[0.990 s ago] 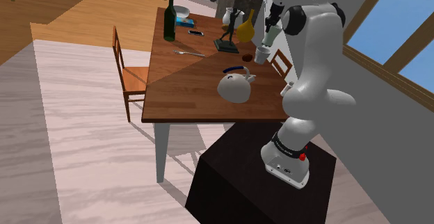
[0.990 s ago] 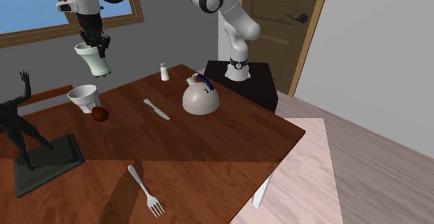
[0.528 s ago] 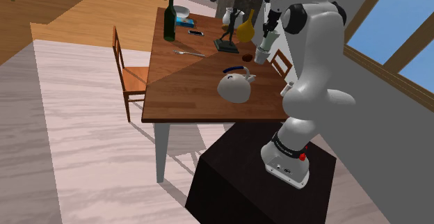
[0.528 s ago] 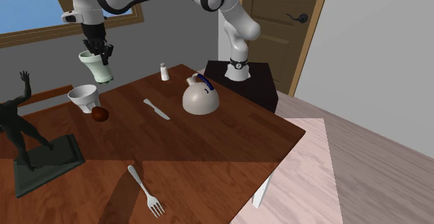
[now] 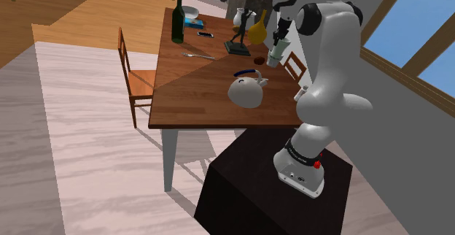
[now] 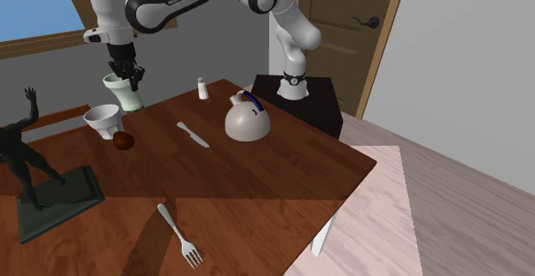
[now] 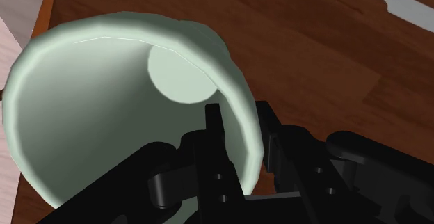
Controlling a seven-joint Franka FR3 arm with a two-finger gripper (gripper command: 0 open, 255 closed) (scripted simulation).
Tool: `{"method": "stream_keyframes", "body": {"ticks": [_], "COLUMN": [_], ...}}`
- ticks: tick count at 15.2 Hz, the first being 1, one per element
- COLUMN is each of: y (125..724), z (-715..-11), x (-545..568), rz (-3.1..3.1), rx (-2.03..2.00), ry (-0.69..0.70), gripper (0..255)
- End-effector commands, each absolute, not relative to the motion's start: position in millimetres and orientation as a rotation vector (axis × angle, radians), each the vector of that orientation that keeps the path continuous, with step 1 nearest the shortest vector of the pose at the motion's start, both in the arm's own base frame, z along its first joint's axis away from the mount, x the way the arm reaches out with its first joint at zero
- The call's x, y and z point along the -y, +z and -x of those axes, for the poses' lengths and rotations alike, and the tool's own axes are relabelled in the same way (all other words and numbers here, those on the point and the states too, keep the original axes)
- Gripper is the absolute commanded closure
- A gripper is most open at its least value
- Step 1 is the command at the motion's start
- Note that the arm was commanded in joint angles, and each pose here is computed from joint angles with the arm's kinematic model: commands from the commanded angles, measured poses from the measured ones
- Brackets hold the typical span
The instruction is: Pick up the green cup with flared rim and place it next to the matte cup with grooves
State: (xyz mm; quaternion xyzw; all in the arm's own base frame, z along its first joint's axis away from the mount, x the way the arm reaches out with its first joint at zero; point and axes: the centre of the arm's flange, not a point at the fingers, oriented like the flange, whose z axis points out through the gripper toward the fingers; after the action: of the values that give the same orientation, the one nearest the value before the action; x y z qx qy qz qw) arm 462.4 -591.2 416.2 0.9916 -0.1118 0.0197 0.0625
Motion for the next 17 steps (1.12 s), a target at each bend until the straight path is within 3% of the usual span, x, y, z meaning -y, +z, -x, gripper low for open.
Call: {"method": "stream_keyframes", "body": {"ticks": [1,17], "y": [406.4,322.0], "z": [-463.0,-463.0], "x": [591.6,591.6], "rz": [-2.996,-2.996], "rx": [0.338,0.338], "ry": [0.061,0.061], "gripper": [255,255]}}
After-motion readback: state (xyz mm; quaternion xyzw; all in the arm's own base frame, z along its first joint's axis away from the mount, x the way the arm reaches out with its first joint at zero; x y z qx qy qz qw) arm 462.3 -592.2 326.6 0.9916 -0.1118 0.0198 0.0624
